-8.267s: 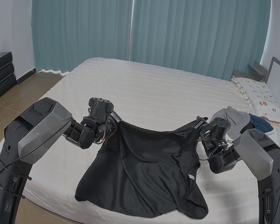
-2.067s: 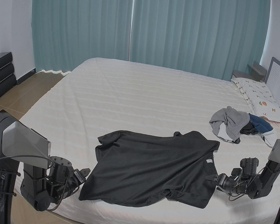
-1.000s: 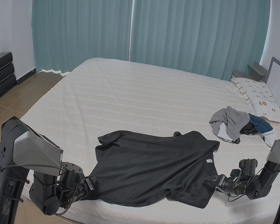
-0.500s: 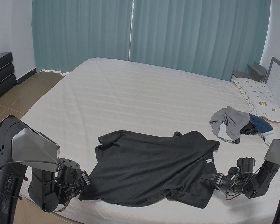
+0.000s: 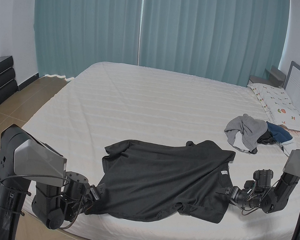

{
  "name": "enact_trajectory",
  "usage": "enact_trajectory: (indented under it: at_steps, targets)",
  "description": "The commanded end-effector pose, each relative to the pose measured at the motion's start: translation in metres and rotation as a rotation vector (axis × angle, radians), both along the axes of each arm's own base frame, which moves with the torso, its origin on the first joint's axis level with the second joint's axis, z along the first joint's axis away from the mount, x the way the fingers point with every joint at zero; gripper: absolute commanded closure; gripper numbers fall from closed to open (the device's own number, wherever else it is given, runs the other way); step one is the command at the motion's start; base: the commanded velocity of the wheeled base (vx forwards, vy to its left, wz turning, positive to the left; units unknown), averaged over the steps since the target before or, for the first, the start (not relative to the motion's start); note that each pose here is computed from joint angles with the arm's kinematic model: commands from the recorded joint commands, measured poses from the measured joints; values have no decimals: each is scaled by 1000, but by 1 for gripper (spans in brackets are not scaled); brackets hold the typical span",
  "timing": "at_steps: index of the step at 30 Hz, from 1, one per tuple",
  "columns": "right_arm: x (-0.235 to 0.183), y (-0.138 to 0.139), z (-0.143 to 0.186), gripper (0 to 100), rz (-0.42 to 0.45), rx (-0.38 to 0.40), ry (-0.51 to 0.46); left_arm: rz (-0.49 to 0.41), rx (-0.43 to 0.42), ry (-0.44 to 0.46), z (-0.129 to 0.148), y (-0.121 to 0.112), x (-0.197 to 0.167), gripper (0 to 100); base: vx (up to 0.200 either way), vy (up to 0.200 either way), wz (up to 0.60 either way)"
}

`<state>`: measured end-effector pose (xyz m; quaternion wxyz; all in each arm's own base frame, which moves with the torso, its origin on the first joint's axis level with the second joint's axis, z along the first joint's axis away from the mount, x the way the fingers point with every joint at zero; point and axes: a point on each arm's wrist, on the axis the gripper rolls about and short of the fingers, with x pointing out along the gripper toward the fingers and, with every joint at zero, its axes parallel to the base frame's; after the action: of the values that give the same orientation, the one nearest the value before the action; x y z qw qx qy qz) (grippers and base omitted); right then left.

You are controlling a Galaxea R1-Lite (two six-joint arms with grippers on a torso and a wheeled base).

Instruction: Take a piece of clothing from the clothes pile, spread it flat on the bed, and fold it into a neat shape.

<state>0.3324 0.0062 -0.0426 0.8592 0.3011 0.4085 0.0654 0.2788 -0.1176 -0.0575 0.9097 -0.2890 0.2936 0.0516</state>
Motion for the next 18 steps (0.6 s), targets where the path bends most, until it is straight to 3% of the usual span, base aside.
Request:
enact_trajectory:
  at_steps: [1, 6, 7, 18]
  targets:
    - [0, 0, 0, 0, 2, 0, 1, -16, 8, 18, -7, -4, -2, 0, 0, 0, 0]
    - [0, 0, 0, 0, 2, 0, 1, -27, 22, 25, -11, -6, -3, 0, 0, 0, 0]
    - [0, 0, -1, 0, 2, 0, 1, -27, 23, 26, -11, -6, -3, 100, 0, 0, 0]
    - [4, 4, -3, 0, 8, -2, -29, -14, 30, 9, -8, -6, -1, 100, 0, 0, 0]
